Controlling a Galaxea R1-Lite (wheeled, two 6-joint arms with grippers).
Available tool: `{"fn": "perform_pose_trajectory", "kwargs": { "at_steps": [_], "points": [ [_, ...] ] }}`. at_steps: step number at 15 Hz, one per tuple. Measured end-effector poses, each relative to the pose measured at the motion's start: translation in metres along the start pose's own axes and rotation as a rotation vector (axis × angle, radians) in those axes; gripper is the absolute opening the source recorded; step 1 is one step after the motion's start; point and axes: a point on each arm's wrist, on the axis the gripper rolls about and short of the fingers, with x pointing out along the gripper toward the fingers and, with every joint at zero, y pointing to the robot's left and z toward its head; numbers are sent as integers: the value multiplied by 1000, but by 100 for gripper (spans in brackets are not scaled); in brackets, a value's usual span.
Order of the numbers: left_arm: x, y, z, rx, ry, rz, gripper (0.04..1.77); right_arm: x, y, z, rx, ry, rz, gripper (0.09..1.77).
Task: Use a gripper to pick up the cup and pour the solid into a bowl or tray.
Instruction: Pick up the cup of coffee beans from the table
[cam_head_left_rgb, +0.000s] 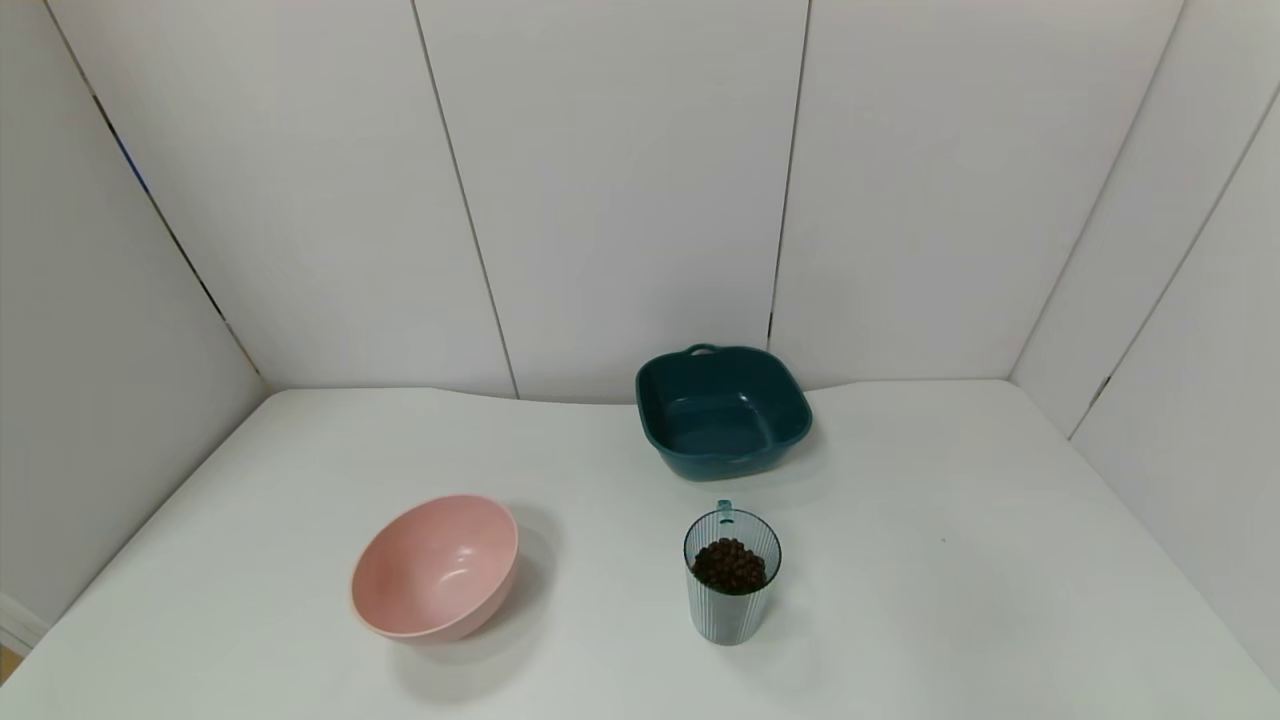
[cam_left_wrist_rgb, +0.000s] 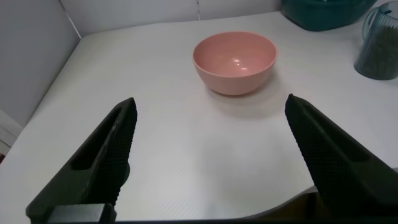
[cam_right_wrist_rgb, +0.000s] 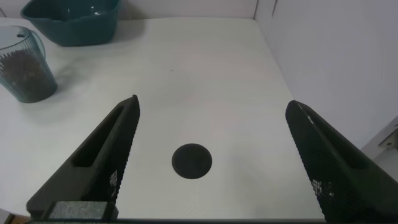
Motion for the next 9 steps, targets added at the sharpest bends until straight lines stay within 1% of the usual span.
{"fn": "perform_pose_trajectory", "kwargs": {
  "at_steps": [1, 2, 4, 6, 9],
  "points": [
    [-1, 0, 3, -1, -8, -2, 172, 0, 0, 0, 0, 0, 0, 171],
    [-2, 1, 11, -4, -23, -6, 172, 0, 0, 0, 0, 0, 0, 171],
    [-2, 2, 27, -6, -29, -9, 172, 0, 0, 0, 0, 0, 0, 171],
    [2, 4, 49, -7, -22, -12, 172, 0, 0, 0, 0, 0, 0, 171],
    [12, 8, 92, -4, -24, -26, 172, 0, 0, 0, 0, 0, 0, 171]
  ]
}}
